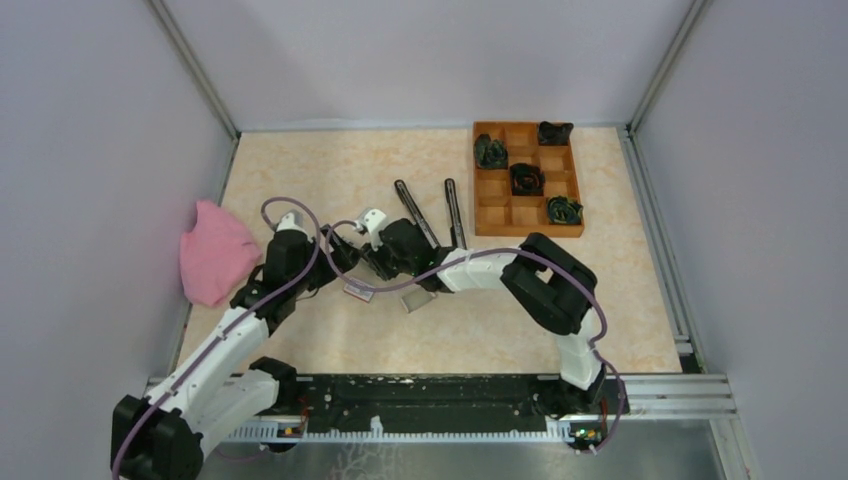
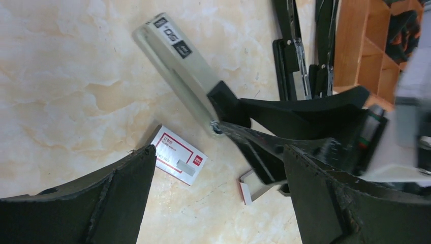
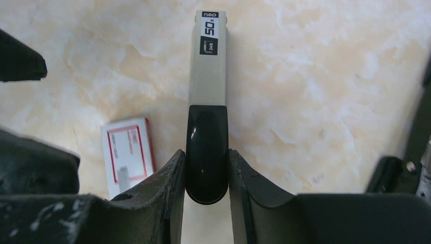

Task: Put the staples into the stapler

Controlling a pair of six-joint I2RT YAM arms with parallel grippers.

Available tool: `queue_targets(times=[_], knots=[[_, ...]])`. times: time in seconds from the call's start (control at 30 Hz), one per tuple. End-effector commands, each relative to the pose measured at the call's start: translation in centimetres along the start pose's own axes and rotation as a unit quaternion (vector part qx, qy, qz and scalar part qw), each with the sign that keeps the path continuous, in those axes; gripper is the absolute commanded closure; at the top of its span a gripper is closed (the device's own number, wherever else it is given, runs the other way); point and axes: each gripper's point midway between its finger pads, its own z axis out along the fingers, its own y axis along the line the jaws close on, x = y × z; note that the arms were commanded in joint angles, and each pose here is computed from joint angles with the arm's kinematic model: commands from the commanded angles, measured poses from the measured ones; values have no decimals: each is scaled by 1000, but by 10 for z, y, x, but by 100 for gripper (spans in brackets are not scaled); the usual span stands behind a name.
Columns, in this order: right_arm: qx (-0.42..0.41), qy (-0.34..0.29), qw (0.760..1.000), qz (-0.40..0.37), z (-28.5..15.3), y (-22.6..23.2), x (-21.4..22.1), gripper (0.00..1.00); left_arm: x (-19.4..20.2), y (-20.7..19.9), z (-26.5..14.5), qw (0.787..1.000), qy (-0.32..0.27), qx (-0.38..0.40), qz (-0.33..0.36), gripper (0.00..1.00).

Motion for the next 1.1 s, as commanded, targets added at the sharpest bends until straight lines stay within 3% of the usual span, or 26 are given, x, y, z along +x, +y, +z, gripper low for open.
queue_targets(times=[0.0, 0.2, 0.47, 0.7, 1.07], knots=[[-20, 28, 999, 4, 22, 34, 12, 82, -29, -8, -15, 999, -45, -4, -10, 0], [-30, -22, 999, 13, 34, 62, -18, 71, -44, -5, -30, 997, -76, -19, -22, 0], [-18, -90, 996, 8, -4, 55, -61, 54, -59, -10, -47, 993, -112, -7, -38, 0], [28, -84, 996, -1, -36, 24, -53, 47, -64, -25, -47, 994, -107, 15, -30, 0], [134, -48, 989, 35, -85, -67, -17, 43, -63, -62, -17, 996, -52, 69, 2, 0]])
